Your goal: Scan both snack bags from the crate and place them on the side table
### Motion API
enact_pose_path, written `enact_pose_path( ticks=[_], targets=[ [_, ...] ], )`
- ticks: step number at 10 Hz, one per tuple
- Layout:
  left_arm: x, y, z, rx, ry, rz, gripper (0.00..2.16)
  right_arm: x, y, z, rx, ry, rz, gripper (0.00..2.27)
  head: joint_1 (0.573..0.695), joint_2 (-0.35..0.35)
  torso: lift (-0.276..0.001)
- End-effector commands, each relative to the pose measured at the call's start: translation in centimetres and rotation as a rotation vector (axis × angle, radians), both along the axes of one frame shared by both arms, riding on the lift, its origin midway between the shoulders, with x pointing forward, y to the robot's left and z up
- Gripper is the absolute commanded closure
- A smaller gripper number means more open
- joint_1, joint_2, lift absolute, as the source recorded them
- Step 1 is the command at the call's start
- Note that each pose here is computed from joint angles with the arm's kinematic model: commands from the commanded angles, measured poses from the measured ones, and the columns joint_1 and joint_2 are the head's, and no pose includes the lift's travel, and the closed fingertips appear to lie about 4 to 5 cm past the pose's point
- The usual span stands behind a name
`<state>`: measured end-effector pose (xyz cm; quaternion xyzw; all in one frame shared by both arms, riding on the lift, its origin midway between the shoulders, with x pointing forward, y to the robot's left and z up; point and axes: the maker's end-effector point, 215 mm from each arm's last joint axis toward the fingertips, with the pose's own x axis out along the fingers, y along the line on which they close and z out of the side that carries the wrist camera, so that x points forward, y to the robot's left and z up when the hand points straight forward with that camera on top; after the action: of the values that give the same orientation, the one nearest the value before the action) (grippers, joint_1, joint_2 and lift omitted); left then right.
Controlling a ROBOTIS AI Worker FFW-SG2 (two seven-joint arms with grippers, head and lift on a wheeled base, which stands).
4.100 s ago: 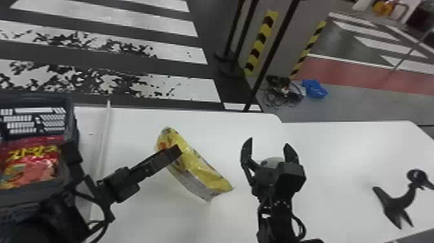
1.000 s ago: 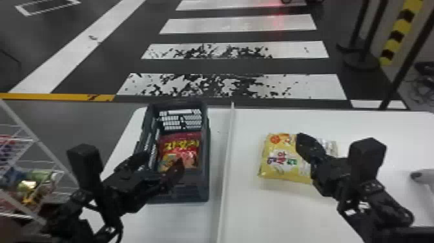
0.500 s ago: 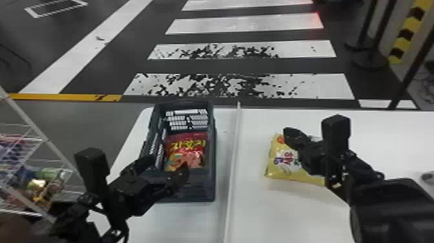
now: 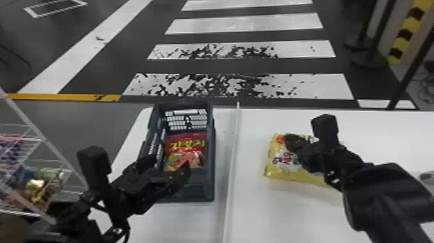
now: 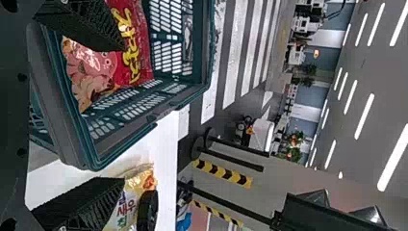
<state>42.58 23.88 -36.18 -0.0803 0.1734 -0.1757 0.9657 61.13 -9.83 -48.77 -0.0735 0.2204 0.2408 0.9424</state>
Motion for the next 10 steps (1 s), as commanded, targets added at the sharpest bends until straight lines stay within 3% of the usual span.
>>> enact_pose_path(
  ticks=[1, 6, 10],
  targets=[
    [-0.1, -0.1, 0.1, -0.006, 0.000, -0.009, 0.03, 0.7, -1.5, -0.9, -0.028, 0.021, -0.015, 2.26, 0.695, 0.153, -0.095],
    [0.4, -0.5, 0.0, -0.009, 0.001, -0.026, 0.03, -1.1, -7.0, -4.2, -0.050, 0.104, -0.123, 2.26, 0.695, 0.092, -0.095],
    [0.7, -1.1, -0.1, -0.017, 0.001, -0.038, 0.03, -2.6, -10.6, -4.0, -0.046, 0.134, -0.204, 2.26, 0.695, 0.049, -0.095]
  ],
)
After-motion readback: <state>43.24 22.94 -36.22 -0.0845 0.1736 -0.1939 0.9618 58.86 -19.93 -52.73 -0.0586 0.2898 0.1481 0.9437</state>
